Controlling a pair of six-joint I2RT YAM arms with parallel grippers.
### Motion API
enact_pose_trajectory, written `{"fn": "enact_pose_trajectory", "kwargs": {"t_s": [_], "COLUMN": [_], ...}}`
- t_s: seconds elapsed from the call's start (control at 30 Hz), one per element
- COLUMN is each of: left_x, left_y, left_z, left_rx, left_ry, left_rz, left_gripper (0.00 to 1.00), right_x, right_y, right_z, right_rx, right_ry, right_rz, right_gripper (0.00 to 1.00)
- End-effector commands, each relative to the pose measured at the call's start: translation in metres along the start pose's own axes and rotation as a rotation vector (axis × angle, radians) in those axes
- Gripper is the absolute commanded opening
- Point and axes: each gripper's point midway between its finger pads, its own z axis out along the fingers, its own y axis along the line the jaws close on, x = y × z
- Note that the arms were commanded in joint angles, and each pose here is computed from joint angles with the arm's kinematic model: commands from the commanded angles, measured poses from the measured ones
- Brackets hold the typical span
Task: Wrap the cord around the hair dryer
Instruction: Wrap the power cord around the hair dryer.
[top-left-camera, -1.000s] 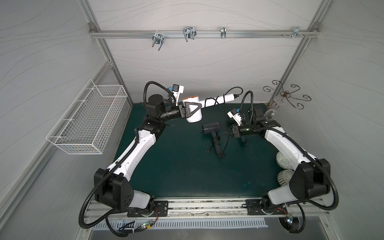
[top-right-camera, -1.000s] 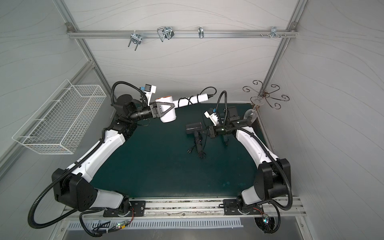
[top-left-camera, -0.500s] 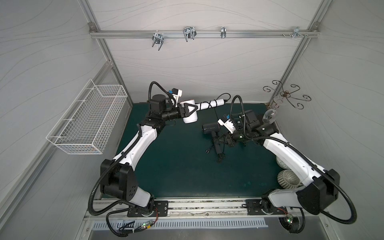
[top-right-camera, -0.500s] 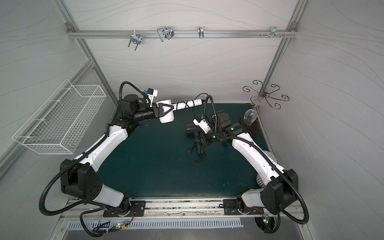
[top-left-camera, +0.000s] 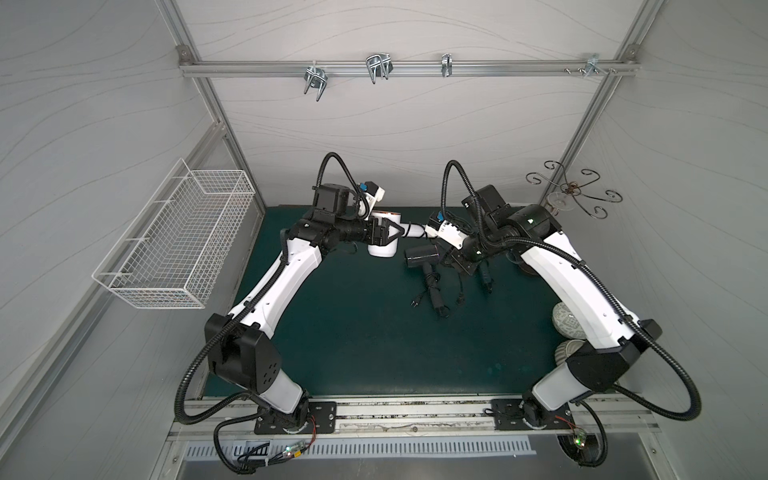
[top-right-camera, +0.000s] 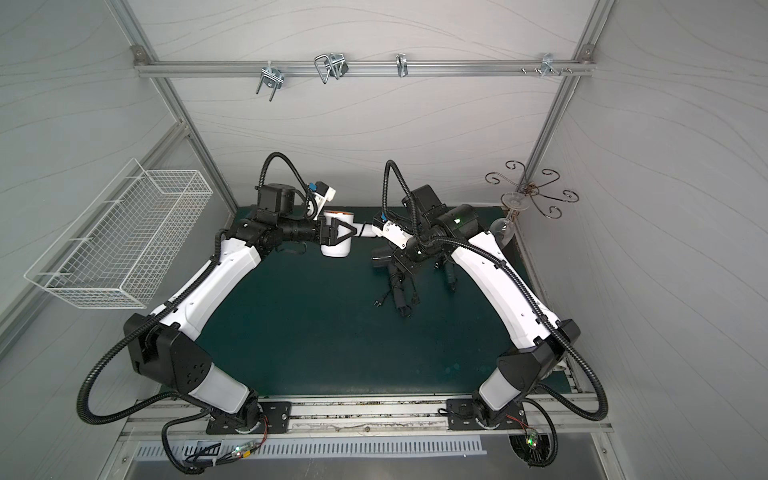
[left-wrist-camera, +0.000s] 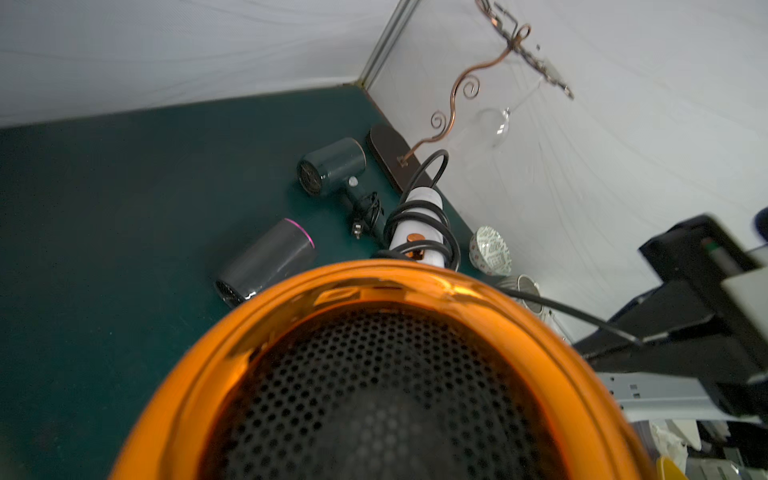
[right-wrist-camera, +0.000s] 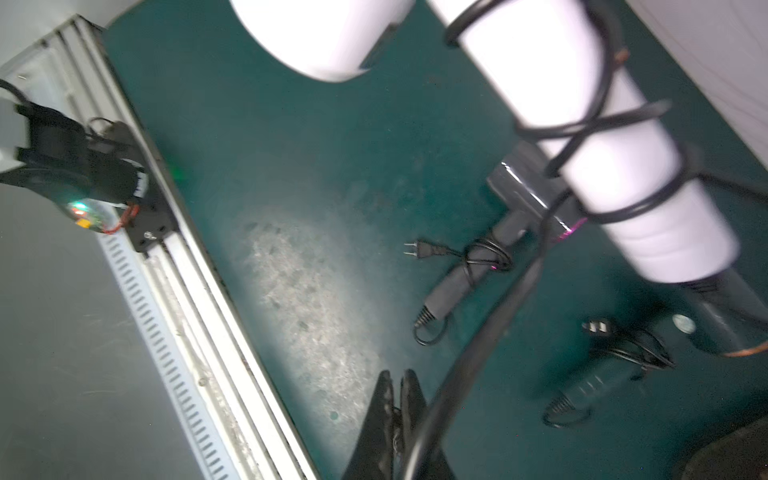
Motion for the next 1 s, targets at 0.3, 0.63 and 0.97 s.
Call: {"fn": "enact_pose_trajectory", "kwargs": {"t_s": [0.3, 0.63, 0.97], "left_x": [0.057, 0.08, 0.086], "left_y": [-0.055, -0.081, -0.116], "left_z": [0.011, 0.008, 0.004], "left_rx": [0.069, 0.13, 0.256], "left_ry": [0.236, 0.311, 0.329], "left_rz": [0.203, 0.262, 0.303], "left_gripper": [0.0, 0.0, 0.0], "right_x": [-0.02, -0.028, -0.03], "right_y": [-0.091, -0.139, -0.096], "right_z": [-0.04, -0.038, -0.004], "right_rx": [0.575, 0.617, 0.207], "right_ry": [0.002, -0.031, -0.196], "right_rz": [-0.256, -0.286, -0.317], "right_gripper": [0.0, 0.0, 0.0]}}
